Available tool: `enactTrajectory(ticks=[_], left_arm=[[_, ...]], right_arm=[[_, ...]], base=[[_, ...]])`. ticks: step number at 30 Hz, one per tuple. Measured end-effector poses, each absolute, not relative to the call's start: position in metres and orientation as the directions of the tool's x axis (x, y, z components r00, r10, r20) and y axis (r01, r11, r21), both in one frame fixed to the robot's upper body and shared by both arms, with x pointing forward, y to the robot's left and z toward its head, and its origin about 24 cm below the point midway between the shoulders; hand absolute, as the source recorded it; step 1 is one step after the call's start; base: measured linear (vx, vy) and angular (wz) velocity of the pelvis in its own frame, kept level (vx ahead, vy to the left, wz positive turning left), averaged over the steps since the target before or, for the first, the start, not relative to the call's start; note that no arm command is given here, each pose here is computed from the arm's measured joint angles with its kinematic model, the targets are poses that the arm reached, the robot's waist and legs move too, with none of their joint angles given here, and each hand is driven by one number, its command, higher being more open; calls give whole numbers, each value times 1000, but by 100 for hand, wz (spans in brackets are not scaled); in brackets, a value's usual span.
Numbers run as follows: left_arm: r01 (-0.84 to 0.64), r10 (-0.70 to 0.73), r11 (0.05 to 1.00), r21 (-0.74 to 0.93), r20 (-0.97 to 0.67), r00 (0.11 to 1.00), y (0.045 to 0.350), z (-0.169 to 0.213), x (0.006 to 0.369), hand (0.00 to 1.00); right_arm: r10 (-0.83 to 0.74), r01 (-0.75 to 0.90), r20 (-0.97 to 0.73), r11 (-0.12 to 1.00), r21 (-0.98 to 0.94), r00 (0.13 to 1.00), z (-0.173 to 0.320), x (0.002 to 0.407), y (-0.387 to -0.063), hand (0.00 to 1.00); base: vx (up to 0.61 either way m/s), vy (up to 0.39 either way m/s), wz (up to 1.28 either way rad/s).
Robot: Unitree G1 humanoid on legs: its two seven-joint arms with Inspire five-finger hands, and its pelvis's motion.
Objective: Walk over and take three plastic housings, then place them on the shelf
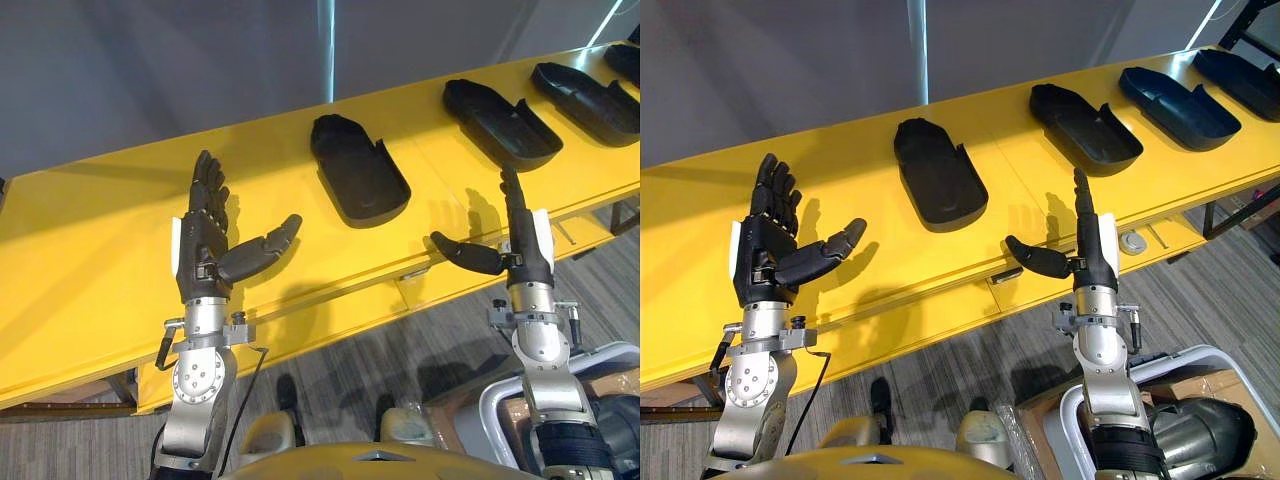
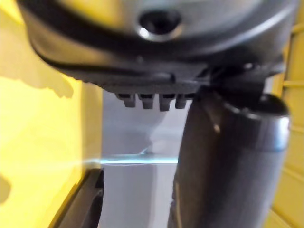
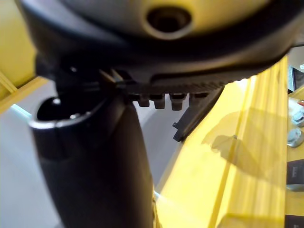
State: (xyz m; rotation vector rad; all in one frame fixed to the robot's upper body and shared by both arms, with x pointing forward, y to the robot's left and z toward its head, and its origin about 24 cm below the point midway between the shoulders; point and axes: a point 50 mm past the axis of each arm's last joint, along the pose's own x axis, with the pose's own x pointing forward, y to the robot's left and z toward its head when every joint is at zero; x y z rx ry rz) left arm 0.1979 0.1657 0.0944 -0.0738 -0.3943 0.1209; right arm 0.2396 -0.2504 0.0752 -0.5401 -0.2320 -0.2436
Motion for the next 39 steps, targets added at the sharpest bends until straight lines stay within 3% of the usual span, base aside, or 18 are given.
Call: enactTrajectory(ticks=[17,39], left_arm=[[-27,70,993,-111,405,912,164,100,207,100],[21,30,991,-129,376,926,163,94,214,100]], right_arm=[[-15,198,352,848,-492,936,103,280,-223,100],[-16,213,410,873,-439,912,126,305,-218,100]], base=[[-2,-1,5],[5,-4,3]])
